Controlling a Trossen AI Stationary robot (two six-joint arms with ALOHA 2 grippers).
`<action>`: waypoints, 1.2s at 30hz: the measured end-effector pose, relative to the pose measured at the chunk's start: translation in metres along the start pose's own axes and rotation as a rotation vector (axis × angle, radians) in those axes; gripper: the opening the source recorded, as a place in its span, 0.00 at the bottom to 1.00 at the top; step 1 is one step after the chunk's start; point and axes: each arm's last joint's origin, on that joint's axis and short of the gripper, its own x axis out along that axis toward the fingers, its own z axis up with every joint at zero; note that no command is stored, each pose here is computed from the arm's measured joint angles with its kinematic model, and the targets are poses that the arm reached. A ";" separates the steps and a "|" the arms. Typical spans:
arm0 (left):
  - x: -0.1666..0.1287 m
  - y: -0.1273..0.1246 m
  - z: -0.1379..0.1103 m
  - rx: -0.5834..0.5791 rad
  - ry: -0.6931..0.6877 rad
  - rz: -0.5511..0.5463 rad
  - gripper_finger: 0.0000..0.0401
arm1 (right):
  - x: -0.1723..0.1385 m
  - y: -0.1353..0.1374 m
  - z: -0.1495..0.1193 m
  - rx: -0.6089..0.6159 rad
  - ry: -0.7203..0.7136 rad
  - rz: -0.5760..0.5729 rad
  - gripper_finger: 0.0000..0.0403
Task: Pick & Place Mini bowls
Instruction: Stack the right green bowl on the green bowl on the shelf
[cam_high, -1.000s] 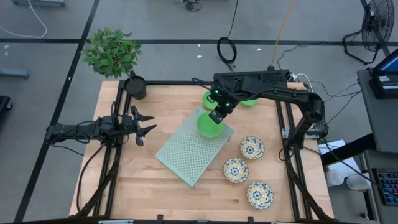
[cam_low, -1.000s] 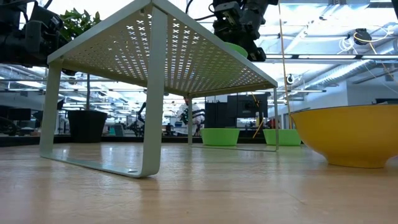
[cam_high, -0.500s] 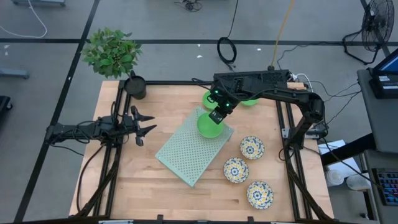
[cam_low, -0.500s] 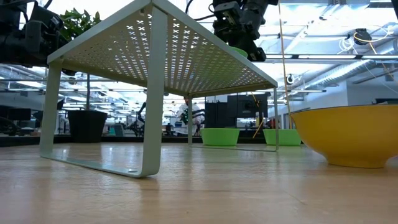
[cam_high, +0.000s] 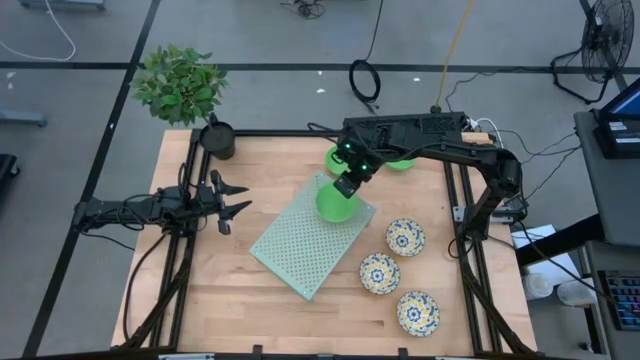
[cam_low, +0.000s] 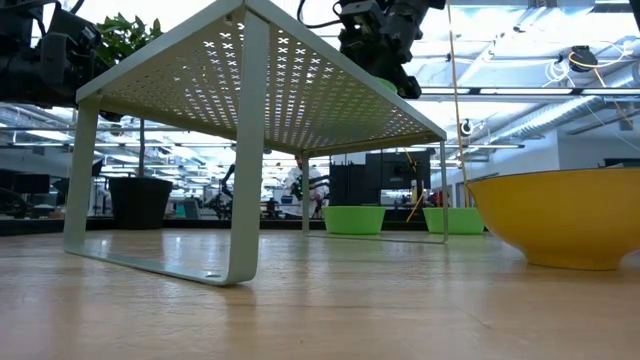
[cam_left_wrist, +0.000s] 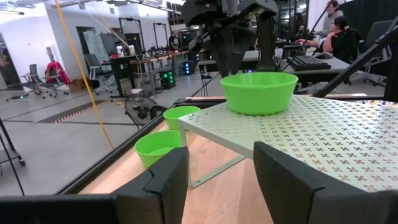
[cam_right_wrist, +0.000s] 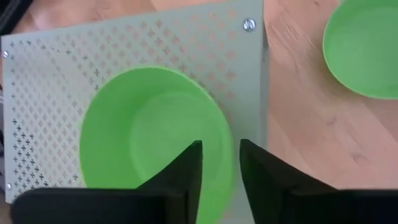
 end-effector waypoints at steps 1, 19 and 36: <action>0.000 0.000 0.000 0.000 0.000 0.000 0.45 | 0.000 0.000 0.001 -0.001 -0.006 0.003 0.27; 0.000 0.000 0.000 0.000 0.000 0.000 0.45 | -0.055 -0.017 -0.002 0.024 -0.136 0.014 0.30; 0.000 0.000 0.000 0.000 0.000 0.000 0.45 | -0.137 -0.024 -0.043 0.018 -0.341 -0.132 0.30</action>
